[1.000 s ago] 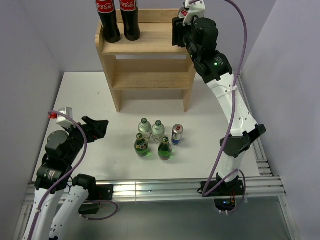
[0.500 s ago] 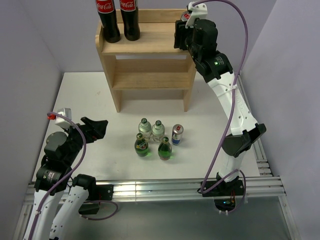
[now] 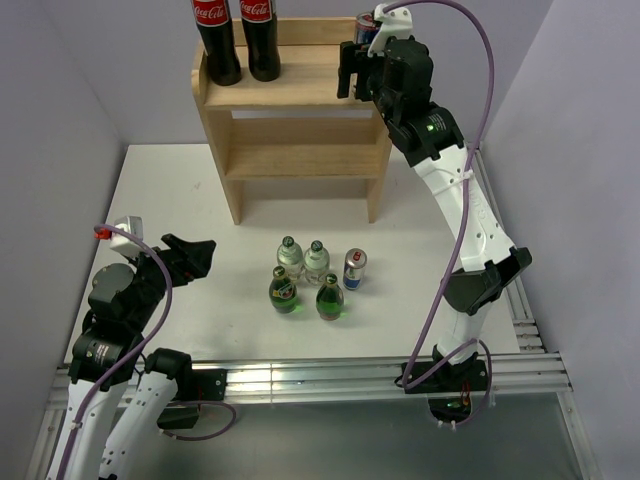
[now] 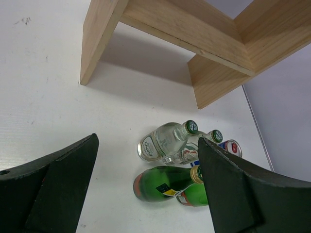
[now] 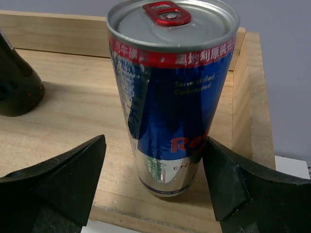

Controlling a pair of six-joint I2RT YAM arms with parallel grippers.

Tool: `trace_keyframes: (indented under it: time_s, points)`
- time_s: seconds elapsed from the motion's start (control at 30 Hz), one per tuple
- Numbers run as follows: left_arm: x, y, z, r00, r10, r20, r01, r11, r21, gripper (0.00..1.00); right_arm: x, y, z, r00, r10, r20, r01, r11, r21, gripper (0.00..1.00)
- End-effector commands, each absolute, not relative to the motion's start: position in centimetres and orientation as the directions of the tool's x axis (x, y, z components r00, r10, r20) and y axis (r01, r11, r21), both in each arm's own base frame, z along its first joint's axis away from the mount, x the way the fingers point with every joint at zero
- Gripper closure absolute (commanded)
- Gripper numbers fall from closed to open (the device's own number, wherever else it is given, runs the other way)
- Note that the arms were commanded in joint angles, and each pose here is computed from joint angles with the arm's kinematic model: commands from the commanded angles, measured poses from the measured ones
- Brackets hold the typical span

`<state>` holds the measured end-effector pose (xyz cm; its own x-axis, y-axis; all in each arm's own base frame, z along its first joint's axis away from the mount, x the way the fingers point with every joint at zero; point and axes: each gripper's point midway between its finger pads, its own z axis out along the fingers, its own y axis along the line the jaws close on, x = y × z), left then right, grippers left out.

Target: Place and organize the beverage onto the shelf

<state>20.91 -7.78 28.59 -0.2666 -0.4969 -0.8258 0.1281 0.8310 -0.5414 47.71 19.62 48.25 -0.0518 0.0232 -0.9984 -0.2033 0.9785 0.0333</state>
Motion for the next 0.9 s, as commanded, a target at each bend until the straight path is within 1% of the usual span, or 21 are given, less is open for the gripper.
trace_keyframes:
  time_s: [0.0,0.33,0.57,0.73,0.87]
  points:
    - [21.0,-7.6,29.4,-0.228,-0.498,-0.836,0.144,0.832,-0.535,0.1,48.3,18.1,48.0,-0.06,0.035,-0.998,-0.142,0.989,0.043,0.13]
    - [21.0,-7.6,29.4,-0.229,-0.498,-0.836,0.144,0.832,-0.535,0.1,47.3,18.0,47.8,-0.069,0.06,-0.996,-0.154,0.986,0.07,0.12]
    - [21.1,-7.5,29.4,-0.228,-0.498,-0.837,0.141,0.834,-0.534,0.1,44.4,17.5,48.5,-0.056,0.112,-0.992,-0.179,0.976,0.121,0.07]
    - [21.1,-7.5,29.4,-0.228,-0.498,-0.837,0.139,0.834,-0.534,0.1,42.7,17.2,48.8,-0.052,0.131,-0.99,-0.188,0.972,0.139,0.05]
    - [21.1,-7.4,29.4,-0.228,-0.499,-0.836,0.136,0.834,-0.535,0.1,40.9,16.9,47.9,-0.083,0.15,-0.985,-0.199,0.966,0.164,0.04]
